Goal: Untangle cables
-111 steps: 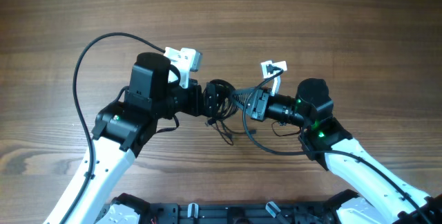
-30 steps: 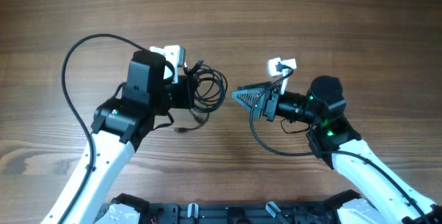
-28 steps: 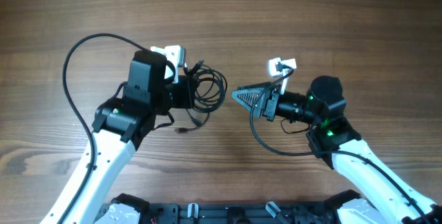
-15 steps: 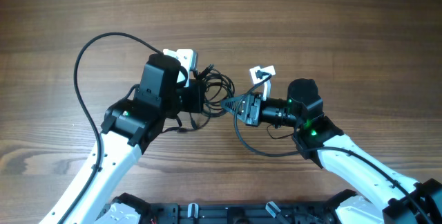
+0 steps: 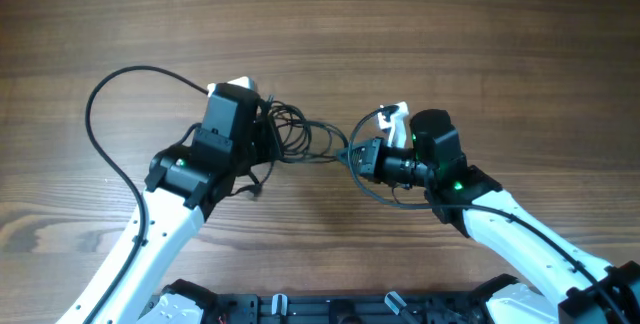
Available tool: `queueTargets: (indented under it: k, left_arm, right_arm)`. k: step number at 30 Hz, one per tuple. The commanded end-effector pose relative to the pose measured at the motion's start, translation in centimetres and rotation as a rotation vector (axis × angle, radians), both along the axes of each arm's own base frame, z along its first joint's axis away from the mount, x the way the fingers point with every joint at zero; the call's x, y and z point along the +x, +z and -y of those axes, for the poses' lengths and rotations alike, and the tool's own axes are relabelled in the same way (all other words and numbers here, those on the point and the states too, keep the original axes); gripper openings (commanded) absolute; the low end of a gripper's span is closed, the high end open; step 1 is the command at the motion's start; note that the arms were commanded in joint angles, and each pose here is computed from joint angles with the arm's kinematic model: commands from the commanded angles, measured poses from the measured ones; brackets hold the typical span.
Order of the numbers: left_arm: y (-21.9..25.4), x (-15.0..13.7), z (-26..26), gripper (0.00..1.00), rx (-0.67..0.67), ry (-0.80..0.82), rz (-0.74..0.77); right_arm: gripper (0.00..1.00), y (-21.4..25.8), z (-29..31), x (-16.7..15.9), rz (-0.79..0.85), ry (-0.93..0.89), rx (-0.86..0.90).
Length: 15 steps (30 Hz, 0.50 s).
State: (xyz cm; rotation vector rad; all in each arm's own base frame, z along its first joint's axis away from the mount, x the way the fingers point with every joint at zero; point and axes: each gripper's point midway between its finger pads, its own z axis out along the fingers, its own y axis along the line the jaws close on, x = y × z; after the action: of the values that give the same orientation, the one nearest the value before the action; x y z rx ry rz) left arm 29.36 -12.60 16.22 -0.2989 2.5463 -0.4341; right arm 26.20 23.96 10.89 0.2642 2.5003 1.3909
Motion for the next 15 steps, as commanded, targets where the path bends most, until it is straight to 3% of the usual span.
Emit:
queueTargets:
  k: [1,3,6,8,12,15]
  left_arm:
    - [1.8,1.5,-3.7,0.04,0.049,0.149,0.084]
    - [2.3,1.6,-2.7,0.04,-0.003,0.114,0.091]
    - [2.9,1.6,-1.1,0.04,-0.075,0.06,0.1]
    - [2.8,1.6,-1.2,0.04,-0.07,0.056,0.1]
    - [2.7,1.5,-1.2,0.04,-0.055,0.038,0.097]
    - [2.5,1.5,-1.1,0.04,-0.053,0.036,0.093]
  right_arm:
    - [0.04,-5.9,7.1,2.1,-0.129,-0.36,-0.253]
    - [0.05,-6.5,7.9,2.0,-0.167,-0.413,-0.282]
    - [0.12,-6.0,7.4,2.3,-0.098,-0.352,-0.286]
    - [0.23,-4.8,6.0,2.5,-0.004,-0.244,-0.251]
    - [0.56,-0.1,1.8,2.1,0.212,0.013,-0.057]
    - [0.68,3.0,0.3,2.2,0.334,0.089,0.049]
